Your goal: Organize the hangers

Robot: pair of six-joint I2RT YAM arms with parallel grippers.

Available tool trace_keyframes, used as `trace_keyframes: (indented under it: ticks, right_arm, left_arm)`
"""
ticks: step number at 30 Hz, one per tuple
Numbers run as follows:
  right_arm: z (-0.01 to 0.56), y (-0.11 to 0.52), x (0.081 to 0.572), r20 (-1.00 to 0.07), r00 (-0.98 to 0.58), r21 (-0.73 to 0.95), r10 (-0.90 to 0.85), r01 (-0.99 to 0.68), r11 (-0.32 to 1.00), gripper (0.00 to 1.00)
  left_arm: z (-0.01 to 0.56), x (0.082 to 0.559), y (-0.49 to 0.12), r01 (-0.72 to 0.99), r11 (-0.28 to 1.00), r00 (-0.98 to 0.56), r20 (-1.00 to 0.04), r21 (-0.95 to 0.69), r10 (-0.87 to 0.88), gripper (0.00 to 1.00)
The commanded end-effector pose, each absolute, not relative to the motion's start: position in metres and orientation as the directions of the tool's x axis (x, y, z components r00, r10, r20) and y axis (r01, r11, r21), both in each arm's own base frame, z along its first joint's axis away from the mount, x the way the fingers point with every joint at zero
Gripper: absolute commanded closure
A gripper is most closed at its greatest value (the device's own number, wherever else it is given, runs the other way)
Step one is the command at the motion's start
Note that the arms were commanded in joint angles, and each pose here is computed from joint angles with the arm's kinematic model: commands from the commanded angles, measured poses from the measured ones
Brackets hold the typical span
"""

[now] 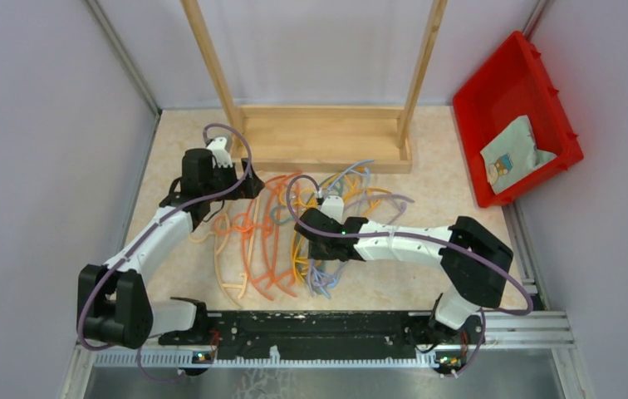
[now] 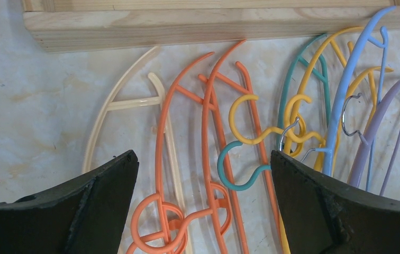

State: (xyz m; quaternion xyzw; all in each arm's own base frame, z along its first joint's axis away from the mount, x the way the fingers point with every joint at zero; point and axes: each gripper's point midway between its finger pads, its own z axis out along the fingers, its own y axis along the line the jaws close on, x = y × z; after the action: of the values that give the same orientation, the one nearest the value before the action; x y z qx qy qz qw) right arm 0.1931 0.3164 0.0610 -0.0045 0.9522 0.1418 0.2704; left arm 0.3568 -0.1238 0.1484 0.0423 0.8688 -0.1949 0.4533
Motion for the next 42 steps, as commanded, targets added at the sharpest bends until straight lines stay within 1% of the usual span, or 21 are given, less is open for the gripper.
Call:
trace_keyframes:
  ticks: [1, 11, 12, 13, 14, 15, 19, 24, 29, 32, 35, 39, 42]
  right_arm:
    - [0.060, 0.313, 0.195, -0.541, -0.839, 0.243, 0.060, -0.087, 0.966, 0.71]
    - [0.046, 0.313, 0.195, -0.540, -0.841, 0.218, 0.023, -0.113, 0.969, 0.71]
    - [0.044, 0.313, 0.194, -0.538, -0.843, 0.213, 0.017, -0.116, 0.970, 0.73]
    - [0.043, 0.312, 0.194, -0.536, -0.844, 0.210, 0.013, -0.118, 0.971, 0.82]
    - [0.043, 0.311, 0.193, -0.535, -0.845, 0.204, 0.011, -0.116, 0.972, 0.94]
    - [0.044, 0.309, 0.194, -0.536, -0.844, 0.202, 0.015, -0.111, 0.973, 1.00]
    - [0.066, 0.301, 0.195, -0.558, -0.830, 0.190, 0.011, -0.115, 0.975, 1.00]
    - [0.128, 0.288, 0.194, -0.617, -0.787, 0.237, 0.033, -0.146, 0.961, 1.00]
    - [0.200, 0.276, 0.182, -0.654, -0.748, 0.381, 0.113, -0.196, 0.904, 1.00]
    - [0.245, 0.278, 0.174, -0.674, -0.721, 0.483, 0.163, -0.262, 0.836, 1.00]
    - [0.301, 0.282, 0.177, -0.720, -0.652, 0.556, 0.236, -0.339, 0.759, 1.00]
    - [0.391, 0.285, 0.192, -0.773, -0.535, 0.605, 0.340, -0.462, 0.649, 1.00]
    - [0.451, 0.284, 0.213, -0.783, -0.474, 0.620, 0.402, -0.547, 0.563, 1.00]
  left_arm:
    - [0.158, 0.353, -0.125, 0.266, 0.916, -0.559, -0.822, -0.302, -0.108, 0.00]
    - [0.153, 0.346, -0.124, 0.257, 0.914, -0.570, -0.813, -0.314, -0.119, 0.00]
    - [0.153, 0.346, -0.124, 0.257, 0.914, -0.571, -0.813, -0.314, -0.119, 0.00]
    - [0.153, 0.346, -0.124, 0.257, 0.914, -0.572, -0.812, -0.314, -0.118, 0.00]
    - [0.152, 0.346, -0.124, 0.256, 0.915, -0.572, -0.812, -0.313, -0.117, 0.00]
    - [0.152, 0.347, -0.124, 0.255, 0.916, -0.572, -0.812, -0.311, -0.116, 0.00]
    - [0.154, 0.348, -0.123, 0.251, 0.918, -0.572, -0.813, -0.306, -0.115, 0.00]
    - [0.159, 0.347, -0.121, 0.255, 0.922, -0.553, -0.826, -0.292, -0.109, 0.00]
    - [0.156, 0.345, -0.116, 0.253, 0.931, -0.548, -0.832, -0.264, -0.088, 0.00]
    - [0.155, 0.343, -0.114, 0.253, 0.933, -0.545, -0.835, -0.256, -0.082, 0.00]
    - [0.156, 0.341, -0.114, 0.257, 0.932, -0.540, -0.838, -0.255, -0.080, 0.00]
    - [0.157, 0.343, -0.114, 0.259, 0.932, -0.533, -0.842, -0.253, -0.081, 0.00]
    - [0.161, 0.346, -0.116, 0.260, 0.929, -0.526, -0.846, -0.261, -0.091, 0.00]
